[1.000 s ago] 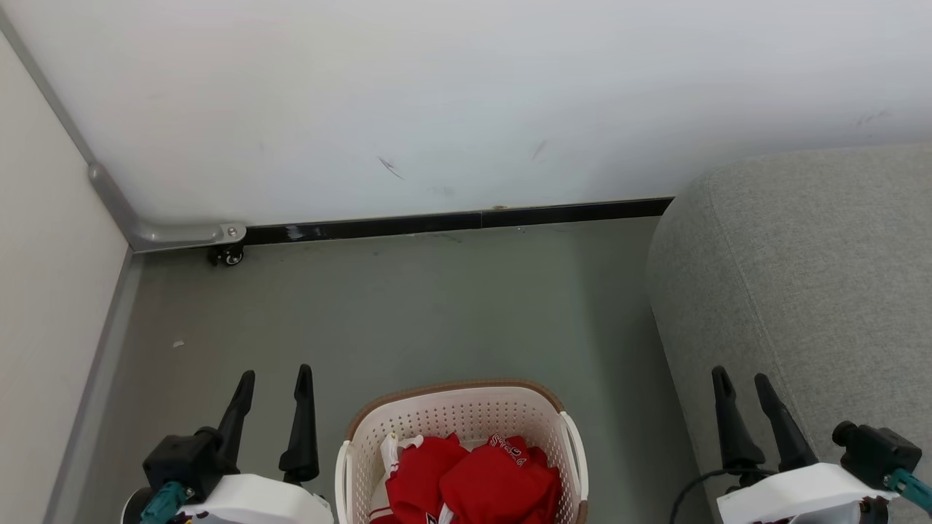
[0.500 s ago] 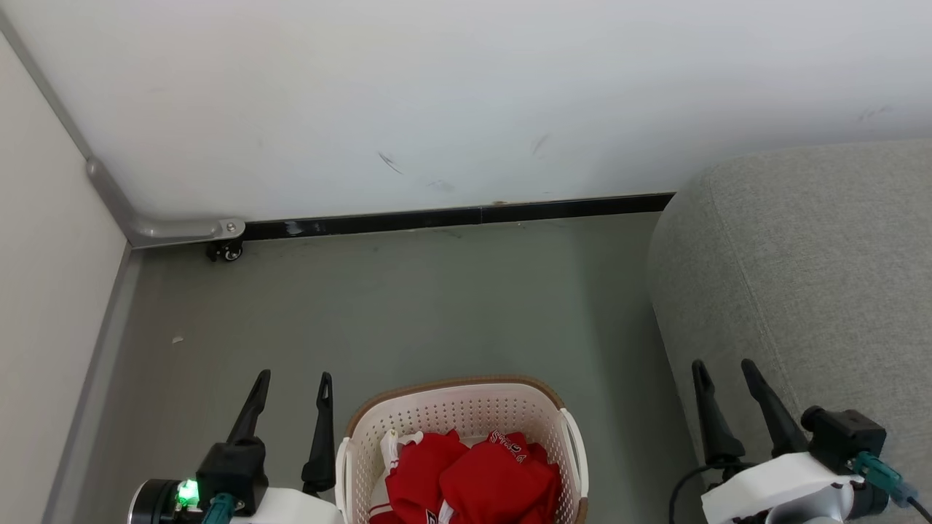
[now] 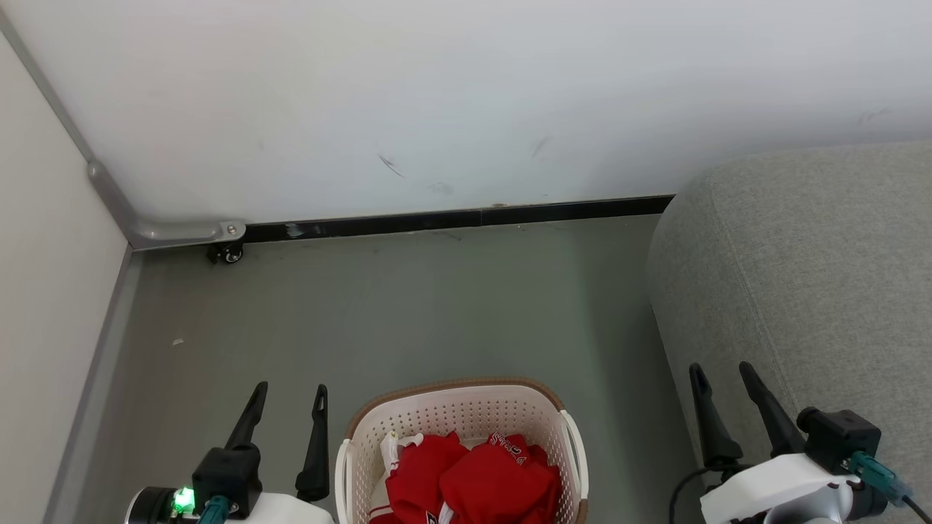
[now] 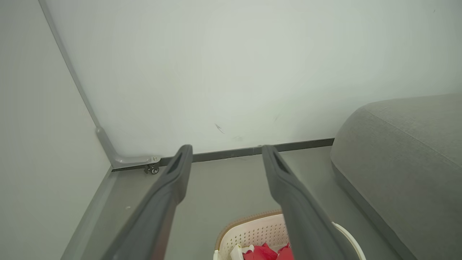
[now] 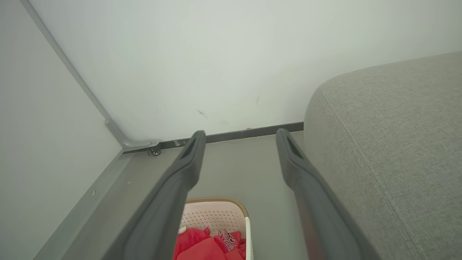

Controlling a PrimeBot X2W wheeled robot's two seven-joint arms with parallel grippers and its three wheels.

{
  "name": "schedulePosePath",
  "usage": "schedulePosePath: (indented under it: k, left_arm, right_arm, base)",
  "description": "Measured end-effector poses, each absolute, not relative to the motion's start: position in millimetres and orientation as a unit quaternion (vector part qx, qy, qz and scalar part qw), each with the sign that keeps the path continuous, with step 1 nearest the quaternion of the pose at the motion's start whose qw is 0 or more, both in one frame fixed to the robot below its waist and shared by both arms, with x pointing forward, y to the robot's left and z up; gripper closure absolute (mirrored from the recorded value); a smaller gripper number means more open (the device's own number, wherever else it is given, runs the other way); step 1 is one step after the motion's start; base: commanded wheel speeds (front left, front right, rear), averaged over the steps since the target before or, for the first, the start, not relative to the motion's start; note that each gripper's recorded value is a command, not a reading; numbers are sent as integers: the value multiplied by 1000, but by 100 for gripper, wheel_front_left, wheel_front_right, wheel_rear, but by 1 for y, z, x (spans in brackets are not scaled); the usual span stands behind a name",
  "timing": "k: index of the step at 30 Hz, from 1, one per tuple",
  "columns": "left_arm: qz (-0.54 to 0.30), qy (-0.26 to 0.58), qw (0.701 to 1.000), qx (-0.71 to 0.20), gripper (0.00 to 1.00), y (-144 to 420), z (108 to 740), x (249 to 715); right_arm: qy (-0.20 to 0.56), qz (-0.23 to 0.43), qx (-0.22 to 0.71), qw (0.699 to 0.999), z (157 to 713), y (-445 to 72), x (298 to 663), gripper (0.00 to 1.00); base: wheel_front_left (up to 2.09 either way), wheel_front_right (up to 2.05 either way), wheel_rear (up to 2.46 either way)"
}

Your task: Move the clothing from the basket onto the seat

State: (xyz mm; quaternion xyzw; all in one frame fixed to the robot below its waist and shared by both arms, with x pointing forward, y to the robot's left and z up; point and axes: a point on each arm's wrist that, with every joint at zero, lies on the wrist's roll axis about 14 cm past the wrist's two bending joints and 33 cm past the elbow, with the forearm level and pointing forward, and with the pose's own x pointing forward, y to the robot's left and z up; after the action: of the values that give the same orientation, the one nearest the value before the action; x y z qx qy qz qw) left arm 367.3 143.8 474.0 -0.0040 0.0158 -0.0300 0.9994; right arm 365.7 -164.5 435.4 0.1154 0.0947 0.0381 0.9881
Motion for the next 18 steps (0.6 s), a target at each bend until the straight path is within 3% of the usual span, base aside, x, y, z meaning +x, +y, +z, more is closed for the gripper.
schedulePosePath:
  k: [18]
  left_arm:
    - [5, 26, 1000, 4, 0, 158, 468, 370]
  right_arm:
    - [95, 30, 119, 988, 436, -168, 365, 0]
  base:
    - [0, 0, 0]
